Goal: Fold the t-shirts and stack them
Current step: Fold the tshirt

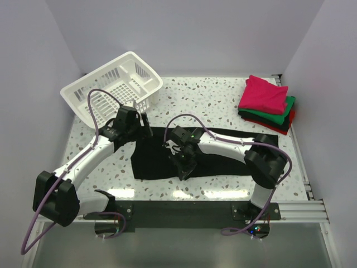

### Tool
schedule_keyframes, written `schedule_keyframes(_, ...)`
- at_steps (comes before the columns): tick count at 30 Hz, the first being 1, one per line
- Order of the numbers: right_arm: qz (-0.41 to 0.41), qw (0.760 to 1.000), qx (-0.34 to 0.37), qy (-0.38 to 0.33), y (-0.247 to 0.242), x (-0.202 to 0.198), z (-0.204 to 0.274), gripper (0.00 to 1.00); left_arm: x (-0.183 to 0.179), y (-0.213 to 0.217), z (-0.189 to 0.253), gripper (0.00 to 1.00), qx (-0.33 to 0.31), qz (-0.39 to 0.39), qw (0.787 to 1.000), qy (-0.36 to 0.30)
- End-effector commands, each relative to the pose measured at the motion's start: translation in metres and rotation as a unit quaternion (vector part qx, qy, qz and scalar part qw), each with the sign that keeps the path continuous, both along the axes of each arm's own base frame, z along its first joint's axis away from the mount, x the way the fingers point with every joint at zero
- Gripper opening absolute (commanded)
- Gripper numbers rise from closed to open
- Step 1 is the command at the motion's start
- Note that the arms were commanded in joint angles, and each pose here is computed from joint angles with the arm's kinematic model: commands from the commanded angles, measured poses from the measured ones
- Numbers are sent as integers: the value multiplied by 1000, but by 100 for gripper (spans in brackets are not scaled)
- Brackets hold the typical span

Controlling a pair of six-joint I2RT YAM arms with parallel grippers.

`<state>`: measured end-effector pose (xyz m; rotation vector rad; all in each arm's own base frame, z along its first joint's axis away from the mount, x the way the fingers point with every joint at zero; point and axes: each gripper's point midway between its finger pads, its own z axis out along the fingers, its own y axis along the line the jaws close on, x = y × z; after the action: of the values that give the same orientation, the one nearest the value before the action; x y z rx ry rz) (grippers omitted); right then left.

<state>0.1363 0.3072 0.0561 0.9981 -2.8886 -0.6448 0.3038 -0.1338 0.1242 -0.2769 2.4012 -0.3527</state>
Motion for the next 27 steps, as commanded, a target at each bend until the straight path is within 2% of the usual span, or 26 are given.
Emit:
schedule_keyframes(1, 29, 999, 32, 13, 13, -8, 10, 14, 9, -1, 7, 81, -5, 0, 1000, -17)
schedule_keyframes(6, 30, 999, 37, 5, 15, -6, 13, 14, 11, -6, 1, 80, -13, -1, 1000, -8)
schedule_keyframes(8, 18, 1000, 24, -9, 12, -1, 15, 18, 13, -7, -1, 80, -16, -3, 1000, -7)
schedule_keyframes(12, -51, 994, -62, -80, -18, 27, 9, 32, 15, -15, 0, 80, -30, -12, 999, -9)
schedule_keyframes(13, -81, 988, -80, -101, -29, 39, 10, 39, 15, -19, 0, 80, -35, -16, 999, -9)
schedule_keyframes(15, -121, 983, -70, -122, -40, 52, 19, 49, 9, -29, -3, 80, -47, -26, 999, -3)
schedule_keyframes(18, -201, 970, -46, -128, -69, 78, 30, 58, -4, -50, -12, 80, -54, -48, 997, 7)
schedule_keyframes(19, -231, 963, -36, -134, -82, 94, 32, 60, -9, -63, -13, 80, -61, -64, 996, 5)
schedule_keyframes(22, -251, 956, -41, -147, -105, 113, 31, 61, -17, -85, -27, 80, -75, -80, 994, 28)
schedule_keyframes(27, -282, 945, -51, -155, -122, 142, 21, 61, -12, -103, -49, 80, -84, -86, 991, 55)
